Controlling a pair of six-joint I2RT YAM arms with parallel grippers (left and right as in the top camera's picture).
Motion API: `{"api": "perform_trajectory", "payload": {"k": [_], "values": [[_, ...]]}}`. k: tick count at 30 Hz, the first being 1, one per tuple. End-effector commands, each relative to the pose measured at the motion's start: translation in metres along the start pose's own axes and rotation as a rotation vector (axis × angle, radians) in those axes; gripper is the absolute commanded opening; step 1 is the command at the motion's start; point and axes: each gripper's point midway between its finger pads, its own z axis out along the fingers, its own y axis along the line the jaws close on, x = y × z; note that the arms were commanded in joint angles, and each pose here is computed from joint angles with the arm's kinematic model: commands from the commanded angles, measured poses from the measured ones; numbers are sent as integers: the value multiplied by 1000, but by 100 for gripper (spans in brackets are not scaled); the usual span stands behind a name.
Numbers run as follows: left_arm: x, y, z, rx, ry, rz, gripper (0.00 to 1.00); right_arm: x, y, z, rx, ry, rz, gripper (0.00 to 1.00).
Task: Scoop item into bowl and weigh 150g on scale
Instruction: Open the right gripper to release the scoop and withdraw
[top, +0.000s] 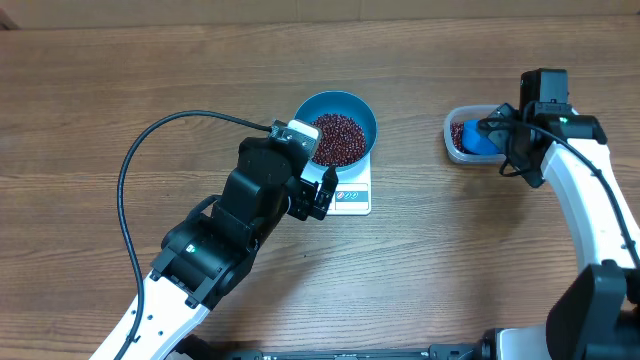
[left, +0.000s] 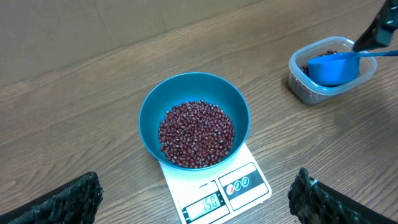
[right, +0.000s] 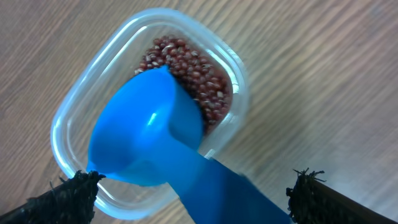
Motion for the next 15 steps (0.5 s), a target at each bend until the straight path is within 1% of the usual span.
{"api": "perform_trajectory", "payload": {"k": [1, 5, 8, 11, 15], "values": [[0, 2, 0, -6, 0, 17, 99, -30, 0, -41, -20, -133, 9, 100], [0, 2, 0, -5, 0, 16, 99, -25, -12, -55, 8, -137, 7, 100], [0, 2, 0, -5, 0, 16, 100, -19, -30, -60, 81, -125, 1, 100], [0, 2, 0, -5, 0, 16, 99, -13, -49, -62, 174, -119, 12, 100], [0, 2, 0, -5, 0, 16, 100, -11, -55, -58, 198, -120, 7, 100]]}}
